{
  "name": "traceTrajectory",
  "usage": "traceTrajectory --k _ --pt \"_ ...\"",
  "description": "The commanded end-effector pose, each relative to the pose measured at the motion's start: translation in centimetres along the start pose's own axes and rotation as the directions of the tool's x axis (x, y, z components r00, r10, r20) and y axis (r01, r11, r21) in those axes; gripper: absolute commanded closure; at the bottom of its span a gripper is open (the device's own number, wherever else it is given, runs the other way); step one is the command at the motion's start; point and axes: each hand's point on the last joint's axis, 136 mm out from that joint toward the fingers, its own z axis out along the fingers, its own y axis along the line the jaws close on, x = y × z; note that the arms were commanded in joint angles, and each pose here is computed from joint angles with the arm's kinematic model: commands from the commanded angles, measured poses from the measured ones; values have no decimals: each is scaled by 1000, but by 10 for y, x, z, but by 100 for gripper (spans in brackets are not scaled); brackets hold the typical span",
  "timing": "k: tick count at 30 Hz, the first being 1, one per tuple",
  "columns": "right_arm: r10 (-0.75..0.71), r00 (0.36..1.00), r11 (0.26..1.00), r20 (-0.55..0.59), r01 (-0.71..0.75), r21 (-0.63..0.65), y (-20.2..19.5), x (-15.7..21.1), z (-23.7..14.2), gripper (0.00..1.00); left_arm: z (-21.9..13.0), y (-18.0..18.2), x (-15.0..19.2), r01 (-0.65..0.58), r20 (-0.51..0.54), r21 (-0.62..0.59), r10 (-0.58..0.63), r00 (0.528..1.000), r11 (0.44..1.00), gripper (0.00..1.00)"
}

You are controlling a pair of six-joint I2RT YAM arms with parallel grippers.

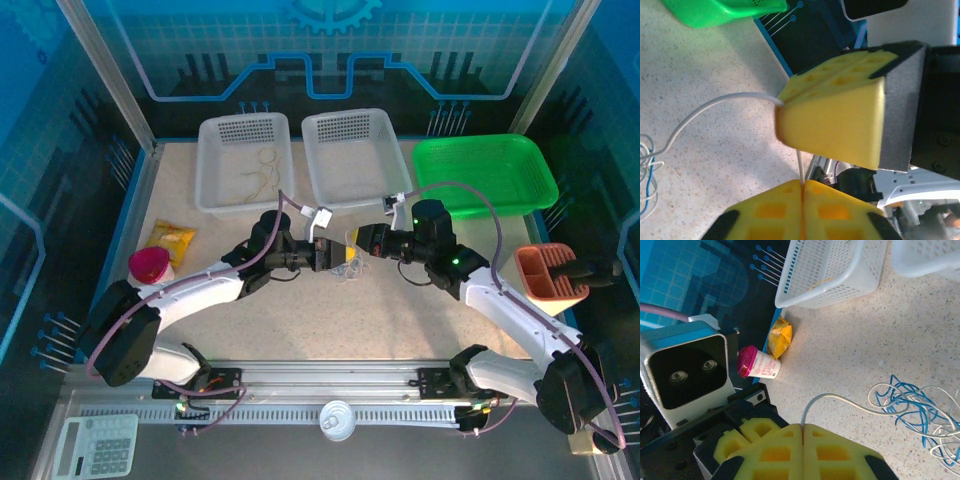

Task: Untangle the cables

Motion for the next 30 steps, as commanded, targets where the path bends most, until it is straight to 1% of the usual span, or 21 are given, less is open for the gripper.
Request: traceTrajectory --k 1,2,4,5,6,8,11,15,18,21,30 --pt "-6 1000 1000 8 7 -11 1 -3 -1 100 1 -21 -10 -47 11 55 47 999 997 100" --pt "-11 1000 1000 11 11 -9 0 -4 -2 94 -1 -24 -11 -48 14 56 48 999 997 100" --pt "-15 999 1000 28 15 15 -5 -9 -8 71 -5 -30 -13 -42 14 51 42 999 998 100" --pt "-18 999 999 42 17 28 -8 -13 -12 63 -7 -33 -15 -39 12 45 39 999 998 100" --pt "-25 998 999 59 22 38 -10 -17 -17 56 -9 -35 -16 -31 6 38 31 1000 999 100" --pt "-40 995 997 89 34 66 -15 -23 -28 49 -10 -42 -20 -14 -9 31 14 1000 999 100" --pt "-71 991 991 111 58 120 -26 -24 -37 42 -10 -53 -25 26 -46 35 -25 999 999 100" --pt "-122 986 982 111 103 158 -44 -15 -35 35 -7 -68 -33 103 -73 71 -98 992 992 100" --pt "-166 978 978 122 148 149 -55 -6 -31 34 -3 -74 -37 173 -87 87 -165 982 981 100" --pt "-214 966 972 143 197 125 -59 1 -30 34 -2 -77 -41 216 -87 104 -208 974 971 100" --pt "-362 916 932 175 349 98 -47 8 -33 30 -2 -84 -46 270 -91 116 -260 961 956 100"
